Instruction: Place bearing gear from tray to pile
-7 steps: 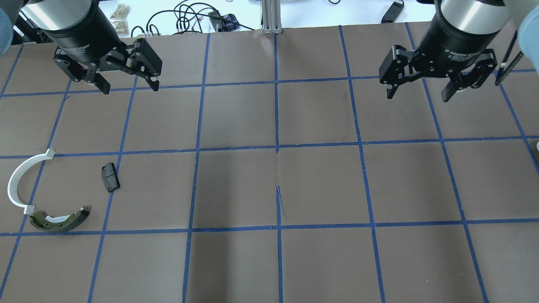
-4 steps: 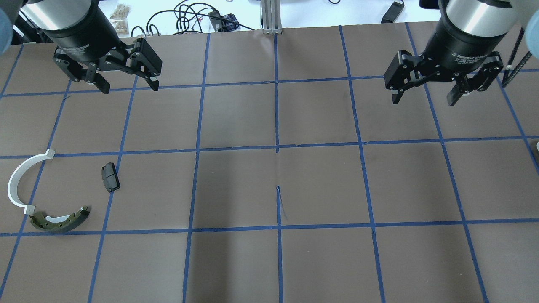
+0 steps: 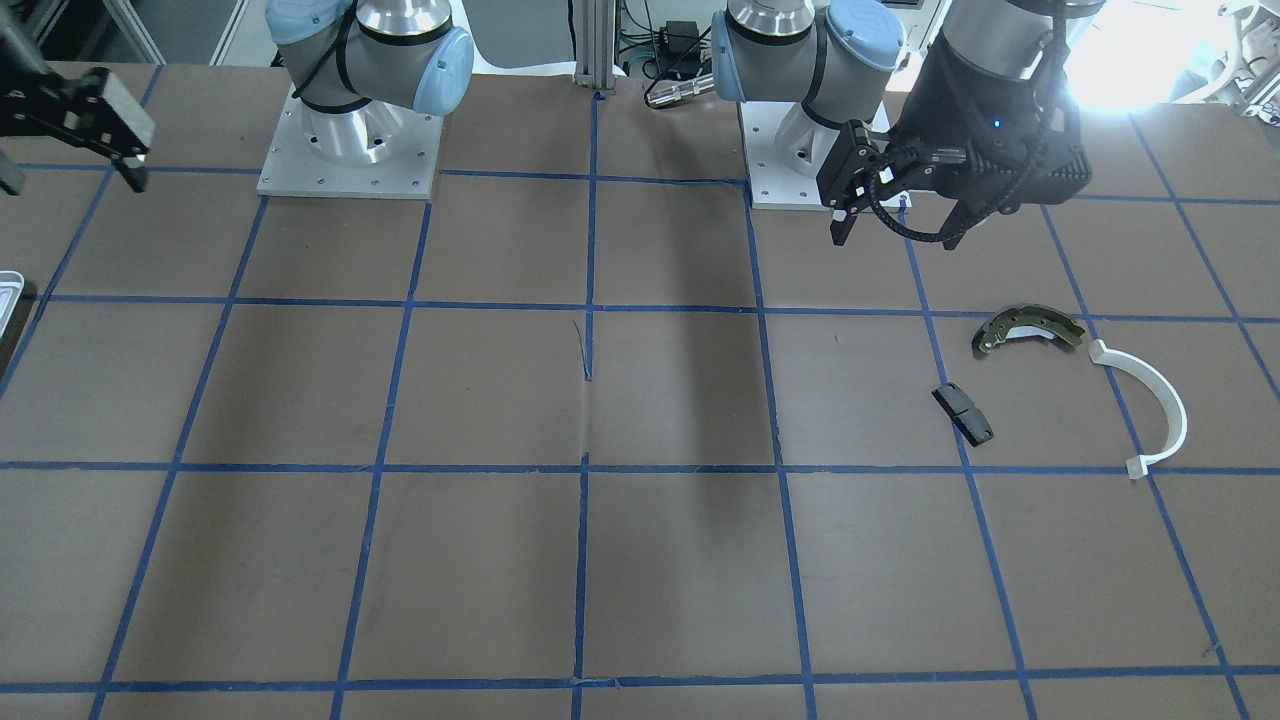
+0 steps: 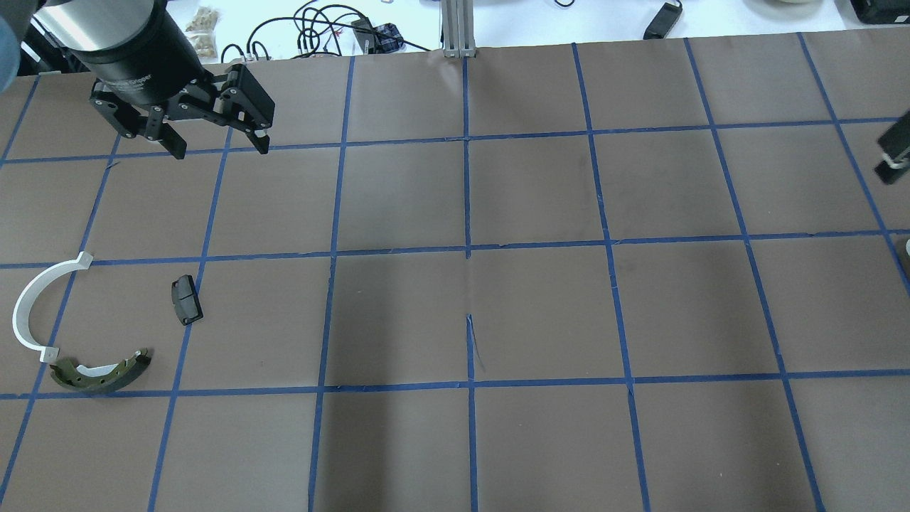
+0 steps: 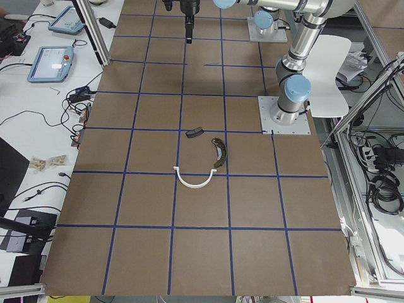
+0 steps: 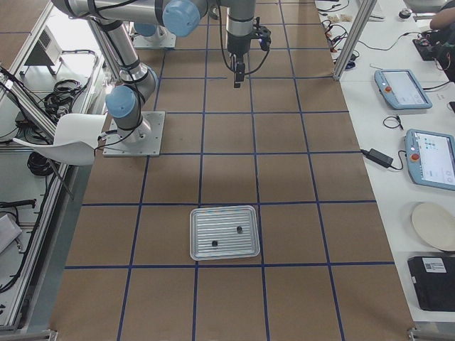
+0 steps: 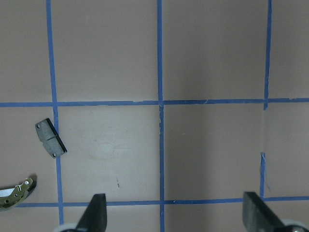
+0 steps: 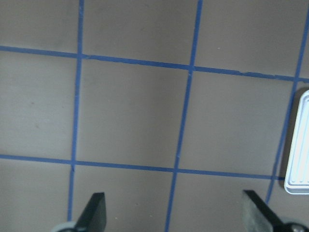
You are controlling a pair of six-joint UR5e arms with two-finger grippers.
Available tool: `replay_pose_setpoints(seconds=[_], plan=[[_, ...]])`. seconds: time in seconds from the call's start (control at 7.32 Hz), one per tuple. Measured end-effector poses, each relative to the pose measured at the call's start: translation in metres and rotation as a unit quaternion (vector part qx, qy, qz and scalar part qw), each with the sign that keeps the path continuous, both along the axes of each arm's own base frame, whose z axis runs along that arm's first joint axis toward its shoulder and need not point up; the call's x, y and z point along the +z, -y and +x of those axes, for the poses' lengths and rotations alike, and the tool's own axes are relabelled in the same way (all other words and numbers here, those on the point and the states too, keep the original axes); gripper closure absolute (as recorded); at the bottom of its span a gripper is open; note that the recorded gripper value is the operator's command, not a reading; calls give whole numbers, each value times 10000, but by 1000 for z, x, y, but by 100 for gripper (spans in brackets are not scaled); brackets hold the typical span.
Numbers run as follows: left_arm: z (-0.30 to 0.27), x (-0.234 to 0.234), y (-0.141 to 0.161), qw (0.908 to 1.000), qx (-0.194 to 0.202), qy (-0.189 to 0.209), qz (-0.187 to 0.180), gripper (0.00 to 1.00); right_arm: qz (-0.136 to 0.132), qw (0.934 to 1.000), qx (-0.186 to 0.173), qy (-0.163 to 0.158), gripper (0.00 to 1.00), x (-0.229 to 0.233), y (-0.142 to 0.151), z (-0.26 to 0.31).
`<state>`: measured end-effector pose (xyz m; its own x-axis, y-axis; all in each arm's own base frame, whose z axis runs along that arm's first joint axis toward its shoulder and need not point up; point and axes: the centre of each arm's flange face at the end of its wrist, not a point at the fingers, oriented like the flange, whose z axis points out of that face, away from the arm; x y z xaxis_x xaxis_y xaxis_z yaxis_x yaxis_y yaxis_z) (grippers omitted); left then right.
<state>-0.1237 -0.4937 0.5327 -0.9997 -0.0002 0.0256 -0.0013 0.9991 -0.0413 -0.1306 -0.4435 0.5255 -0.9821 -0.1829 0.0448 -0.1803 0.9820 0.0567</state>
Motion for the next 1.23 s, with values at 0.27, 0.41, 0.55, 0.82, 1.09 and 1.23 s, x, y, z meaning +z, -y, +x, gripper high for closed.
replay_pose_setpoints(seconds=[0.27, 0.41, 0.55, 0.82, 1.09, 1.23], plan=[[0, -3, -1, 10000, 4, -3, 25, 0, 75, 9990, 430, 76, 0, -28, -23, -134], [0, -4, -2, 10000, 4, -4, 34, 0, 71, 9974, 717, 54, 0, -56, -30, -197], [0, -4, -2, 10000, 5, -4, 37, 0, 91, 9953, 956, 74, 0, -91, -40, -256], [0, -4, -2, 10000, 5, -4, 40, 0, 213, 9892, 1400, 378, 5, -186, -66, -352], [0, -4, -2, 10000, 6, -4, 38, 0, 161, 9851, 1678, 343, 5, -255, -76, -401], [0, -4, -1, 10000, 9, -6, 35, 0, 93, 9860, 1623, 372, 5, -277, -75, -408]])
